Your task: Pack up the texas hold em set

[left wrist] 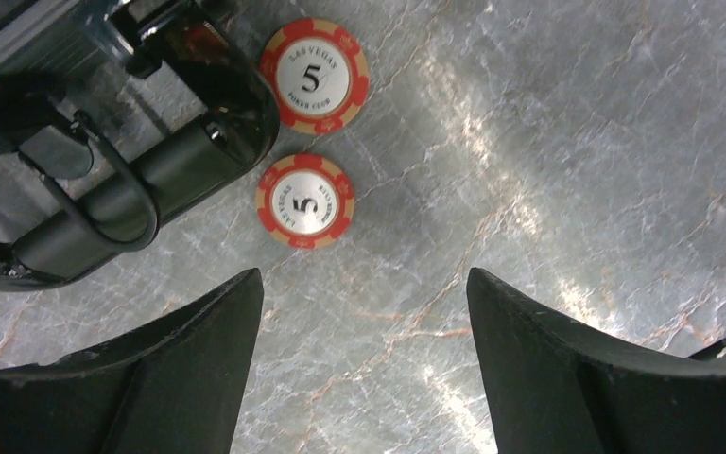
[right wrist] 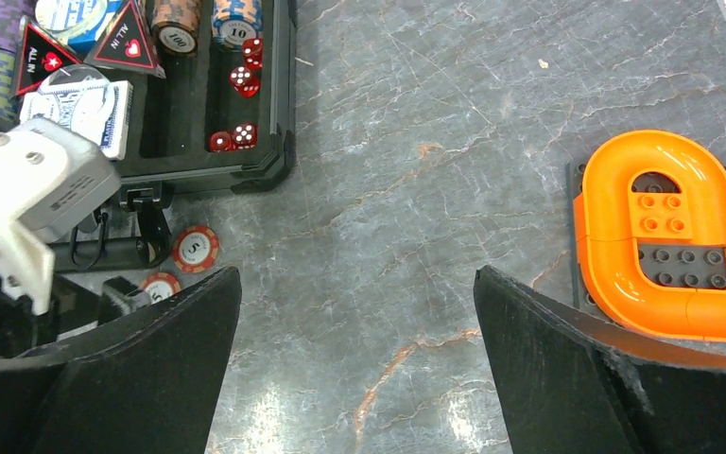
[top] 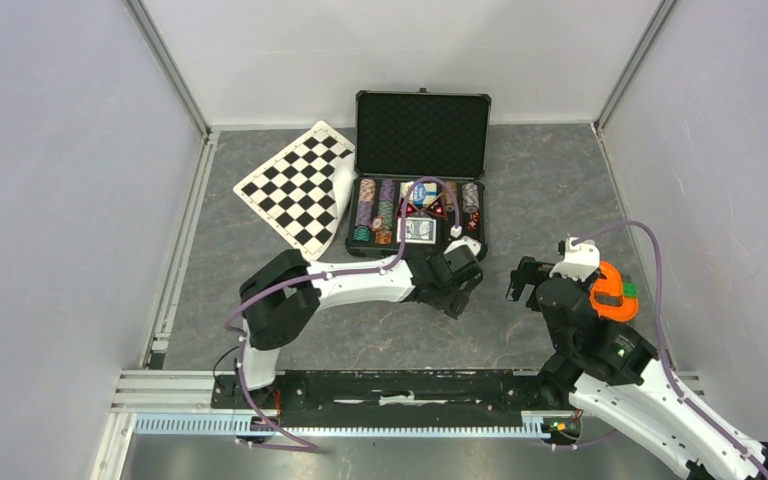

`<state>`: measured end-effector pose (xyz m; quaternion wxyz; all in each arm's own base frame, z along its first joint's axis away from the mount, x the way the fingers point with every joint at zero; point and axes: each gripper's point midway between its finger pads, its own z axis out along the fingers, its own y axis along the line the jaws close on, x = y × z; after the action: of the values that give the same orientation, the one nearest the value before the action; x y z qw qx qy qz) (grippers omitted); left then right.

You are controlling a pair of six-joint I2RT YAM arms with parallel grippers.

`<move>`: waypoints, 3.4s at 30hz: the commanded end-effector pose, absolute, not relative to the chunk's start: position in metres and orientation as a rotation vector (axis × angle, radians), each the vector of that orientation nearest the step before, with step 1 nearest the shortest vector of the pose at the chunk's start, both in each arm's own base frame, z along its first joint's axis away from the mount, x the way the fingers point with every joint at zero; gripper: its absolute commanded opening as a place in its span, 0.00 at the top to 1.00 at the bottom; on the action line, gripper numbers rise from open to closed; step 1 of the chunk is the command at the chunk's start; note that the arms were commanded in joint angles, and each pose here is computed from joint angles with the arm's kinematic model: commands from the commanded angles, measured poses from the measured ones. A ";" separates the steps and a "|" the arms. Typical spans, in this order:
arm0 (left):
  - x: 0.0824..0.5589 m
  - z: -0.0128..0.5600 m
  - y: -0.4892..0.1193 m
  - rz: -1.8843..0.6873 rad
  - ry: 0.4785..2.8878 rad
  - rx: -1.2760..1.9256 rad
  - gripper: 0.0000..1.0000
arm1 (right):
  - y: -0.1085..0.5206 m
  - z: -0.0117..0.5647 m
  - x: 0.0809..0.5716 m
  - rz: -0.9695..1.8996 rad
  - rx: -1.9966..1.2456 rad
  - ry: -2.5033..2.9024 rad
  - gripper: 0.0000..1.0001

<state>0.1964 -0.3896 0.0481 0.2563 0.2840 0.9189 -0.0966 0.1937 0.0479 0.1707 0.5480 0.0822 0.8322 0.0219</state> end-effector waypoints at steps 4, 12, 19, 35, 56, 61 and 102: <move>0.207 0.053 -0.403 -0.242 2.554 0.661 0.20 | 0.038 0.192 0.195 0.071 0.285 1.892 0.01; 0.212 0.045 -0.396 -0.177 2.629 0.646 0.25 | 0.040 0.194 0.196 0.081 0.272 1.883 0.01; 0.216 0.039 -0.396 -0.181 2.656 0.629 0.26 | 0.043 0.194 0.197 0.094 0.254 1.879 0.01; 0.228 0.021 -0.395 -0.185 2.717 0.604 0.30 | 0.046 0.195 0.197 0.116 0.240 1.871 0.01; 0.221 0.032 -0.396 -0.209 2.700 0.622 0.60 | 0.047 0.193 0.197 0.120 0.232 1.878 0.01; 0.216 0.055 -0.396 -0.266 2.673 0.630 0.60 | 0.048 0.193 0.197 0.120 0.230 1.878 0.01; 0.217 0.135 -0.284 -0.422 2.353 0.463 0.11 | 0.074 0.034 0.110 0.098 0.252 2.749 0.13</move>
<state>0.2071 -0.2926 0.1103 0.2955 0.1784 0.9283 -0.1386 0.1332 0.0721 0.0592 0.2602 0.0682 0.9629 0.0220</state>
